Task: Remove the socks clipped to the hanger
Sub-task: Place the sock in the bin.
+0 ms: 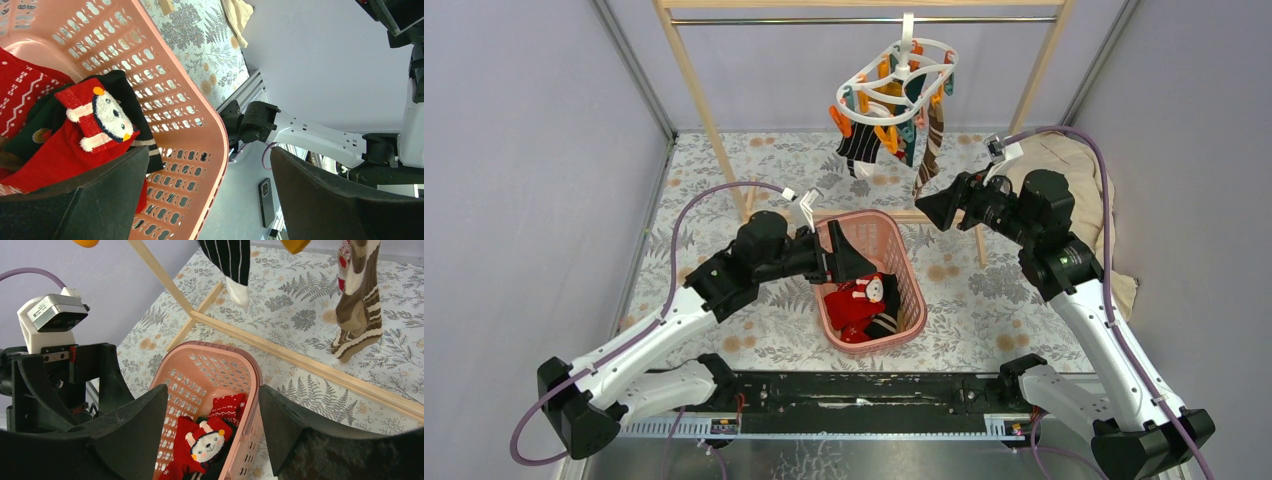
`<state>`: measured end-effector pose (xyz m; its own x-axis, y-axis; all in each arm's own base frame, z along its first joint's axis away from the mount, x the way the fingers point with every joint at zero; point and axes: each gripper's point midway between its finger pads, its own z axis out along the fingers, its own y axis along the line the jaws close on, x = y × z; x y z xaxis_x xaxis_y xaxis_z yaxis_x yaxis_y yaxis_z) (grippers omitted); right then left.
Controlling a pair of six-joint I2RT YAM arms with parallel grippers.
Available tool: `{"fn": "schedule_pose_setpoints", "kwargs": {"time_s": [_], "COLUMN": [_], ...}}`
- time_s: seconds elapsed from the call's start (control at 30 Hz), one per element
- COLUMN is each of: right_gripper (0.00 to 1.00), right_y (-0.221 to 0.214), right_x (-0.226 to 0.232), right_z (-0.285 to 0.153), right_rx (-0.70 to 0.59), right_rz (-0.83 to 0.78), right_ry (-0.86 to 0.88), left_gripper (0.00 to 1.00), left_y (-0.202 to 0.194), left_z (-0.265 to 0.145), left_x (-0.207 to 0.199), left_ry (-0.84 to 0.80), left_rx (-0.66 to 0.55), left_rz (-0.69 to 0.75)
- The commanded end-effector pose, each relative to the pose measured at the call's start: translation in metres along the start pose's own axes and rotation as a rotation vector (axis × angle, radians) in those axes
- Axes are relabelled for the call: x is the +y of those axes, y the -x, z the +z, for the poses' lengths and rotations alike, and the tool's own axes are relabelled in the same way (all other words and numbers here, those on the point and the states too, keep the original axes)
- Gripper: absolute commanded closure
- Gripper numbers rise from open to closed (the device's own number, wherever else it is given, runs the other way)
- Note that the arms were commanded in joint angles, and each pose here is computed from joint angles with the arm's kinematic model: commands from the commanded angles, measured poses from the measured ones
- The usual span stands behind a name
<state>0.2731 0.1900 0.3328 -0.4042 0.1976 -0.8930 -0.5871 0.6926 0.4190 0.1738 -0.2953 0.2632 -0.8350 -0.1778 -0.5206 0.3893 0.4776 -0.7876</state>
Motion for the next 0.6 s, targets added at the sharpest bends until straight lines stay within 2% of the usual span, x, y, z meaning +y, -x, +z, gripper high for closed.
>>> {"fn": "schedule_pose_setpoints", "kwargs": {"time_s": [0.0,0.57], "right_gripper": [0.26,0.26], "right_y": [0.011,-0.008], "right_x": [0.004,-0.026], "right_z": [-0.001,0.010], "right_rx": [-0.040,0.027], "right_rz": [-0.028,0.018], "right_ry": [0.008,-0.113], "left_gripper": [0.01,0.01], "left_y": [0.009,0.016], "left_z": [-0.009,-0.021], "left_x": [-0.012,-0.008], "left_ry": [-0.013,0.020], "left_rx": [-0.031,-0.099], "left_rz": [0.036,0.052]}}
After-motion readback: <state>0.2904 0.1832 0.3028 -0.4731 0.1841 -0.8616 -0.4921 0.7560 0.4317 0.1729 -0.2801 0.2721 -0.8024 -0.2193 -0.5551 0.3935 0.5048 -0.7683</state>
